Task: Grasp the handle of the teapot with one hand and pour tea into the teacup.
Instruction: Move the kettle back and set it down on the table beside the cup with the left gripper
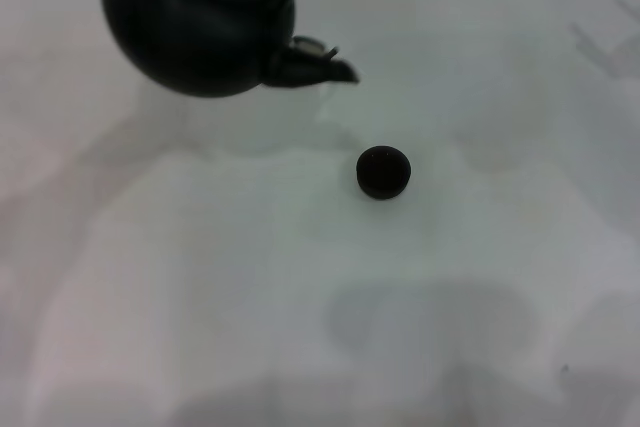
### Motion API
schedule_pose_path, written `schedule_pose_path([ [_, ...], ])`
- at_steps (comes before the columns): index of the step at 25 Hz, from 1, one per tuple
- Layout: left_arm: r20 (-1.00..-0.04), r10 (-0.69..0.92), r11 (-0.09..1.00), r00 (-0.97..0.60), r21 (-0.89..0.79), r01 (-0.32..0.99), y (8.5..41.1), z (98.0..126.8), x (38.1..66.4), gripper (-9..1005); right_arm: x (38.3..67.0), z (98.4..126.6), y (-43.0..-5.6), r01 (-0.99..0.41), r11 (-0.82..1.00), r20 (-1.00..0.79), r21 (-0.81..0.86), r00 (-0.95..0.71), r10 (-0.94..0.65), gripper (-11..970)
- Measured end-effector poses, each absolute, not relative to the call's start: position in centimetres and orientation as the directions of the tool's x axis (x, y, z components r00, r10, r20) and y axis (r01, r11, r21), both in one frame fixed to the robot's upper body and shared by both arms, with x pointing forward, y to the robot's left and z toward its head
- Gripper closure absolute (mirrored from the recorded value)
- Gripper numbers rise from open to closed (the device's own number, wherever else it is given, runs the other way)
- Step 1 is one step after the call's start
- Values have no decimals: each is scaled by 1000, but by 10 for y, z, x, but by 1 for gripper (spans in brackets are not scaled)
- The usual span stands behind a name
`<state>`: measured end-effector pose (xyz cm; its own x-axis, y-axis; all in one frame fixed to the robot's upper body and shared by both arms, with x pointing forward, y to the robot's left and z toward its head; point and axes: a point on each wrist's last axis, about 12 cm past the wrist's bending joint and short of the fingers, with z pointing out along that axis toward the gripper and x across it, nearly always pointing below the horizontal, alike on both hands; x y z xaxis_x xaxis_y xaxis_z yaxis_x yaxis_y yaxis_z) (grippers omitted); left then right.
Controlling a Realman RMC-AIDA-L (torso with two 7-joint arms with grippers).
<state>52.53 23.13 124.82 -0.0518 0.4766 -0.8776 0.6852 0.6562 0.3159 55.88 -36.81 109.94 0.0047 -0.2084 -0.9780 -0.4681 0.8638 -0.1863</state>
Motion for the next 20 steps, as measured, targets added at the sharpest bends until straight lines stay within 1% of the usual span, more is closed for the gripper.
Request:
schedule_pose_path([
  [5, -918, 393, 685, -46, 258, 681, 258, 1234, 511, 868, 557, 1097, -369, -468, 864, -978, -185, -3, -211, 114],
  [10, -969, 242, 735, -50, 149, 662, 292, 1214, 503, 874, 555, 1095, -370, -467, 865, -977, -182, -11, -211, 114],
  [11, -969, 242, 735, -50, 149, 662, 292, 1214, 503, 874, 555, 1095, -370, -467, 865, -977, -181, -12, -211, 114],
  [12, -981, 191, 741, -45, 113, 662, 305, 1201, 500, 874, 555, 1094, -370, -468, 866, -978, -179, -15, -210, 114],
  [16, -999, 51, 714, -11, 28, 699, 327, 1180, 492, 874, 554, 1093, -369, -471, 866, -979, -170, -23, -204, 114],
  [20, -998, -55, 720, -11, -47, 692, 346, 1155, 488, 875, 554, 1092, -369, -473, 865, -979, -166, -27, -203, 114],
])
